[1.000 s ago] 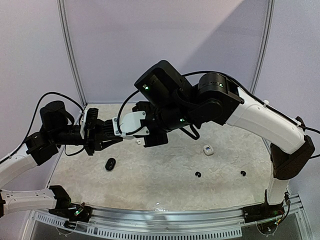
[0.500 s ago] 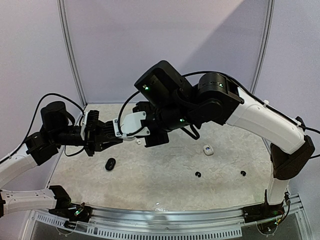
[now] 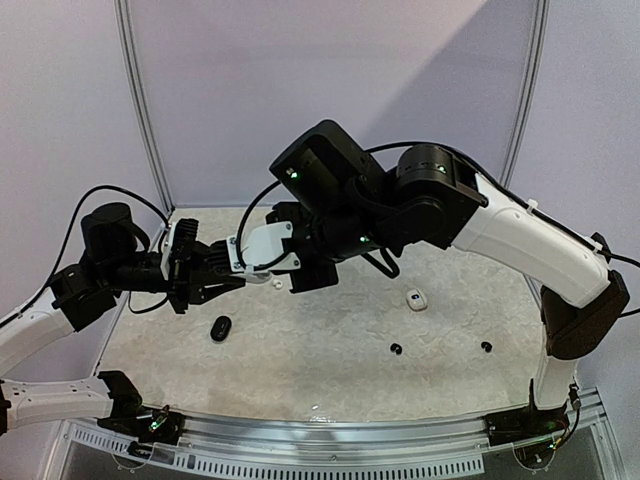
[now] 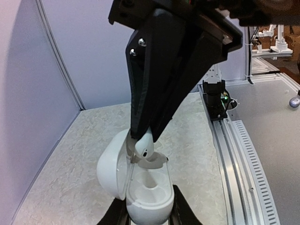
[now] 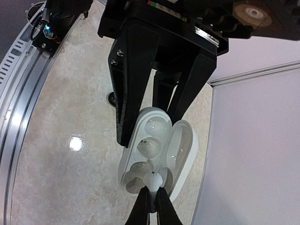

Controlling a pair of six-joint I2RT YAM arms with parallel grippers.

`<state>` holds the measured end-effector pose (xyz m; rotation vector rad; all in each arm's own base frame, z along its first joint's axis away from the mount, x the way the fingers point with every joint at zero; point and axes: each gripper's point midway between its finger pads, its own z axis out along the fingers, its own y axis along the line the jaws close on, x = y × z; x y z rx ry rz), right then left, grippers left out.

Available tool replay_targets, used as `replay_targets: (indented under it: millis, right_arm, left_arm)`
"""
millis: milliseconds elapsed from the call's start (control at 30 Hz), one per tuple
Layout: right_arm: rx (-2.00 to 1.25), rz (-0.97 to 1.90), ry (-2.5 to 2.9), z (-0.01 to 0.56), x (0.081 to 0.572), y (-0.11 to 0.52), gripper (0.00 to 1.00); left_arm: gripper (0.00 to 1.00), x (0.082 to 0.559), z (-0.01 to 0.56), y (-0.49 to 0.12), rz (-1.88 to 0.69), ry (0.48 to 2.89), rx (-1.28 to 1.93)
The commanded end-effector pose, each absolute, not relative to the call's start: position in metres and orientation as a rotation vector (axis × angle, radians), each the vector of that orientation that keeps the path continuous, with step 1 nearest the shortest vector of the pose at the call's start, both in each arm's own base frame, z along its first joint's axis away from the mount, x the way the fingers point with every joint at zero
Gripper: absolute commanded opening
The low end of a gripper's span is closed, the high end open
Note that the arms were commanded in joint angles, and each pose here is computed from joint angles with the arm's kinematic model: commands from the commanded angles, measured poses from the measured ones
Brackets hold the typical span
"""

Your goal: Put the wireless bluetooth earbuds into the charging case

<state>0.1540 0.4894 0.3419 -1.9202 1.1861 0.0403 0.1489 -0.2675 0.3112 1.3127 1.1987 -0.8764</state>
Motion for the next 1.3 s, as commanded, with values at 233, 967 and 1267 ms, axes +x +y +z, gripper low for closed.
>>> replay_targets:
  millis: [233, 967, 1267]
  right_arm:
    - [-1.92, 0.078, 1.267, 0.334, 0.162, 0.482, 0.05]
    - [-1.884, 0.217, 1.257, 0.352, 0.147, 0.485, 0.04]
    - [-1.892, 0.18, 1.29, 0.342, 0.153, 0.483, 0.04]
  left_arm:
    - [0.0, 0.133, 0.326, -0.27, -0.926, 1.11, 1.328]
    - [0.0, 0.138, 0.319, -0.27, -0.9, 1.14, 1.326]
    - [0.0, 0.137, 0.321, -0.27, -0.902, 1.129, 1.326]
